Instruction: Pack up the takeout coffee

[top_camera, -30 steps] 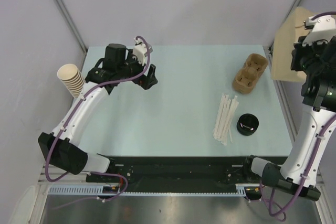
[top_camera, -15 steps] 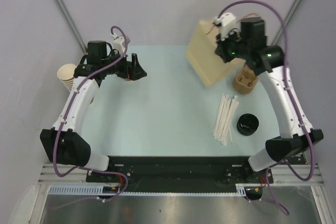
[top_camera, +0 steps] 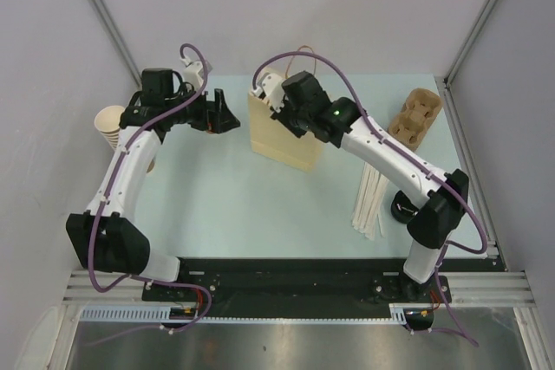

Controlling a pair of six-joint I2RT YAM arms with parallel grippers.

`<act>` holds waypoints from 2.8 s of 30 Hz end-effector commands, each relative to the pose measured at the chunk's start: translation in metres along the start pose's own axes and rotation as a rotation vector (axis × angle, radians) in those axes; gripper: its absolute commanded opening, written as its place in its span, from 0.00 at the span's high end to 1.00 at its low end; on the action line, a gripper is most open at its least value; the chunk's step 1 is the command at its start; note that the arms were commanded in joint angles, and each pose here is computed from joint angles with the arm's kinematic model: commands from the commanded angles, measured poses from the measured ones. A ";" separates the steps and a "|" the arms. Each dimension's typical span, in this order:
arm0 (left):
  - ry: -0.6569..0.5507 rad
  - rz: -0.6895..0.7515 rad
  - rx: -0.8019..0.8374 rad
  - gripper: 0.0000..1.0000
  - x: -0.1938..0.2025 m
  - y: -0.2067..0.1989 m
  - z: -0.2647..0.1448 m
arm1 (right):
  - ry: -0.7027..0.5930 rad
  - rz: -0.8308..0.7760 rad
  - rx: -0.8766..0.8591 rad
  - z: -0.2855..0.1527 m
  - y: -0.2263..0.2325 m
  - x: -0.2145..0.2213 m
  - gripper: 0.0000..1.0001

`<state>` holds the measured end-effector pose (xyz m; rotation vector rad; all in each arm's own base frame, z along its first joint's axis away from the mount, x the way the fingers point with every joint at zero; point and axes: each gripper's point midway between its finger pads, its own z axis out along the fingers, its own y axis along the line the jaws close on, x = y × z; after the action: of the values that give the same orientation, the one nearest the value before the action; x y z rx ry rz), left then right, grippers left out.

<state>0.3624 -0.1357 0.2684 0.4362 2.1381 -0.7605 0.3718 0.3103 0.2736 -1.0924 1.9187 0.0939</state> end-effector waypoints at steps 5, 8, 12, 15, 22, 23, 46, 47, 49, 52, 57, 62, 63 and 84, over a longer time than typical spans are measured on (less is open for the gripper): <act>-0.033 -0.028 0.008 0.00 -0.007 0.006 -0.005 | -0.049 -0.026 0.138 -0.017 -0.010 -0.018 1.00; -0.030 -0.045 0.012 0.00 -0.008 0.008 -0.001 | -0.010 -0.031 0.092 -0.008 0.002 -0.007 0.91; -0.022 -0.050 0.010 0.00 -0.008 0.010 0.000 | 0.036 -0.042 0.034 -0.001 0.016 0.002 0.60; -0.016 -0.041 0.007 0.00 -0.009 0.009 -0.003 | 0.011 -0.035 -0.003 -0.009 0.019 -0.007 0.45; -0.012 -0.031 0.001 0.01 -0.011 0.008 -0.006 | -0.196 -0.029 -0.041 -0.075 -0.006 -0.069 0.26; -0.014 -0.030 -0.001 0.00 -0.012 0.008 -0.006 | -0.226 -0.012 -0.028 -0.087 -0.019 -0.073 0.25; -0.084 -0.033 -0.006 0.00 -0.025 0.012 -0.001 | 0.088 1.103 0.496 -0.177 -0.295 0.266 0.53; -0.084 -0.033 -0.005 0.00 -0.025 0.012 0.000 | 0.108 1.124 0.483 -0.167 -0.294 0.275 0.53; -0.079 -0.041 -0.006 0.01 -0.024 0.013 0.001 | 0.127 1.134 0.468 -0.154 -0.292 0.285 0.54; -0.081 -0.039 -0.006 0.01 -0.024 0.013 0.002 | 0.148 1.179 0.433 -0.128 -0.289 0.292 0.59; -0.077 -0.048 -0.008 0.00 -0.023 0.016 0.005 | 0.176 1.206 0.405 -0.083 -0.284 0.294 0.64; -0.073 -0.051 -0.009 0.01 -0.022 0.017 0.006 | 0.188 1.247 0.396 -0.056 -0.281 0.298 0.67; -0.073 -0.051 -0.009 0.00 -0.022 0.017 0.006 | 0.188 1.250 0.399 -0.051 -0.283 0.300 0.68; -0.064 -0.068 0.002 0.00 -0.020 0.021 0.014 | 0.262 1.269 0.451 -0.041 -0.283 0.340 0.69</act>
<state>0.3907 -0.1300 0.2626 0.3383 2.1297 -0.7947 0.4719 -0.0968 0.1512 0.5129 2.4276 0.2145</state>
